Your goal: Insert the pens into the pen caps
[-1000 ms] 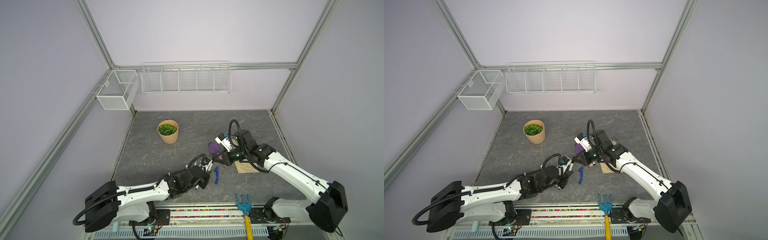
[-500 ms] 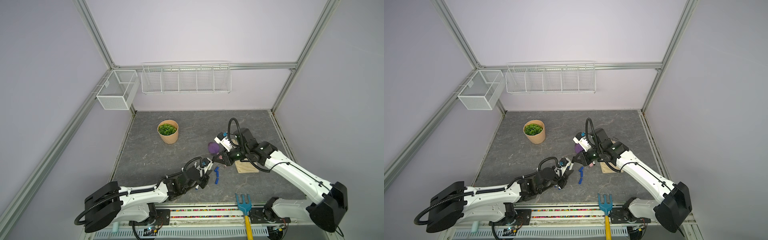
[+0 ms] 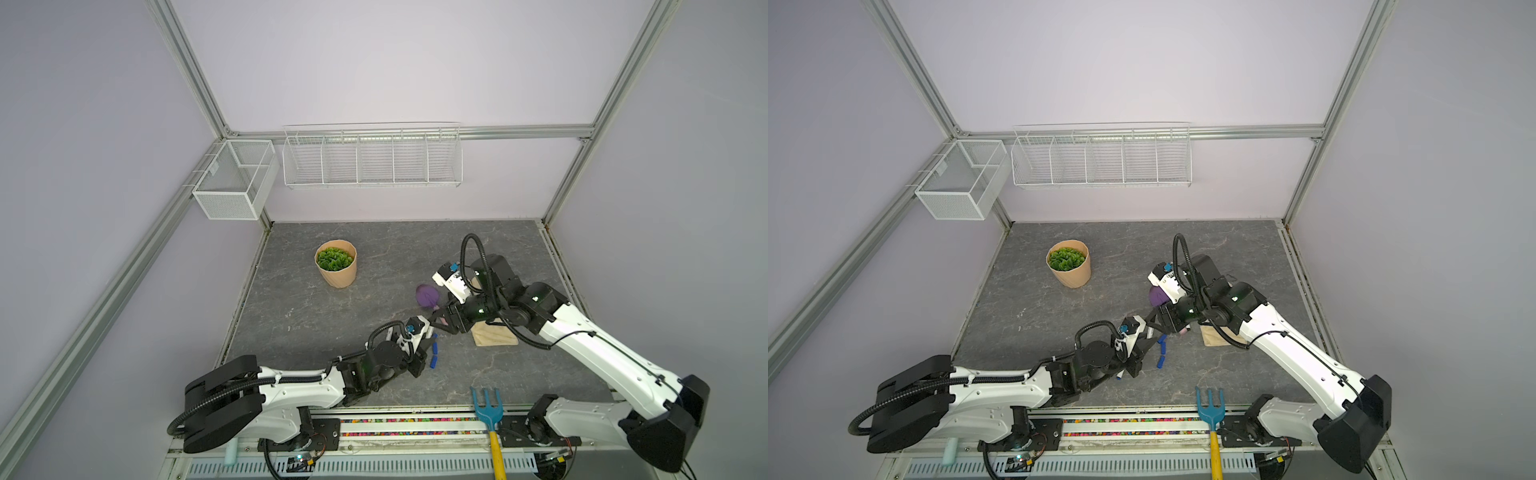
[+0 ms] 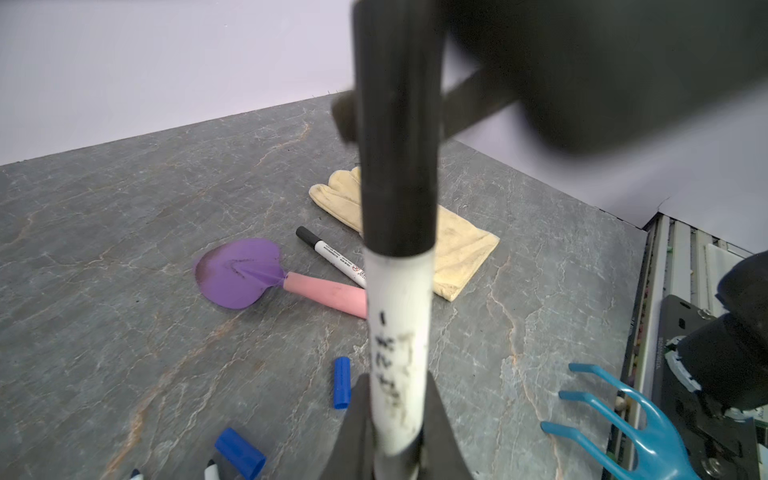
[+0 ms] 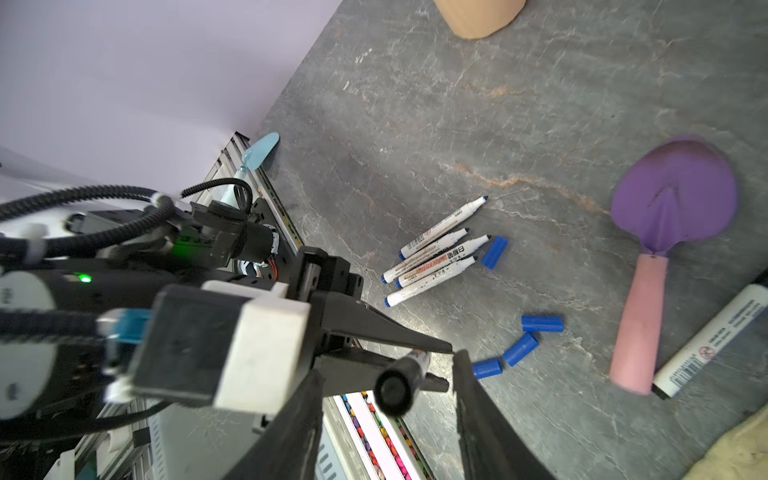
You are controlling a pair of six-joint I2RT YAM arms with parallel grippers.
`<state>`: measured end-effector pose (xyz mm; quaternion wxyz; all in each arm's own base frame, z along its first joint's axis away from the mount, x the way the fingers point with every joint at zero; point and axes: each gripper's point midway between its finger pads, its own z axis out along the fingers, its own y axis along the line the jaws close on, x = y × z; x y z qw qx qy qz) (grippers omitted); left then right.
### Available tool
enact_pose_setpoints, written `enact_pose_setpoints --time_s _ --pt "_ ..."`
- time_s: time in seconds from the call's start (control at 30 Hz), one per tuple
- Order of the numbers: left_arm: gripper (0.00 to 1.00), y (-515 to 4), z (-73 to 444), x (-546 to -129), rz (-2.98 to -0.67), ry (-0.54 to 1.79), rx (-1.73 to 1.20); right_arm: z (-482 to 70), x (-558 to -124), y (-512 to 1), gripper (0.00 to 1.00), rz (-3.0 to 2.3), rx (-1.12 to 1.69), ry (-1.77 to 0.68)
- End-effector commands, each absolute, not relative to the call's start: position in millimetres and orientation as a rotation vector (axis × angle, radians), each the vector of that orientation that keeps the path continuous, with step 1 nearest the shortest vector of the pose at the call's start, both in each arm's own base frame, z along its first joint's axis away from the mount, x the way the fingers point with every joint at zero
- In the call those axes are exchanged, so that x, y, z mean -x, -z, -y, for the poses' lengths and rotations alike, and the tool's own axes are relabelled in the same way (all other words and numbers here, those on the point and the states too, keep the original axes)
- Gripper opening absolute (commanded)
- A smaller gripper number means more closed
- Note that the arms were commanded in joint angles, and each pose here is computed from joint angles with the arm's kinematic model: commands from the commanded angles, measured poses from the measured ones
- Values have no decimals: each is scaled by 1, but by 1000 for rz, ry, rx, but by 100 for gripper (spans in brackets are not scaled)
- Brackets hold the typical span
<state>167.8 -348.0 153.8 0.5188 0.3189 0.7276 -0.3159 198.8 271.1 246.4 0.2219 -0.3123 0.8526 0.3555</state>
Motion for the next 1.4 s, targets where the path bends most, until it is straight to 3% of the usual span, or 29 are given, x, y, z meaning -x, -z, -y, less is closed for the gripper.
enact_pose_setpoints --time_s 0.0,0.37,0.73,1.03,1.23,1.37 --pt "0 -155 348 -169 -1737 787 -711 -266 -208 -263 52 -2304 835 -937" --pt "0 -162 348 -169 -1725 788 -709 -273 -214 -240 47 -2376 857 -927" --pt "0 -172 348 -169 -1713 798 -696 -275 -213 -221 26 -2422 852 -934" --pt "0 -219 350 -173 -1589 861 -606 -278 -195 -176 14 -2559 802 -1003" --pt "0 -260 341 -187 -1497 883 -482 -256 -172 -127 9 -2740 877 -774" --pt "0 -277 336 -196 -1467 916 -445 -249 -170 -114 8 -2790 825 -770"
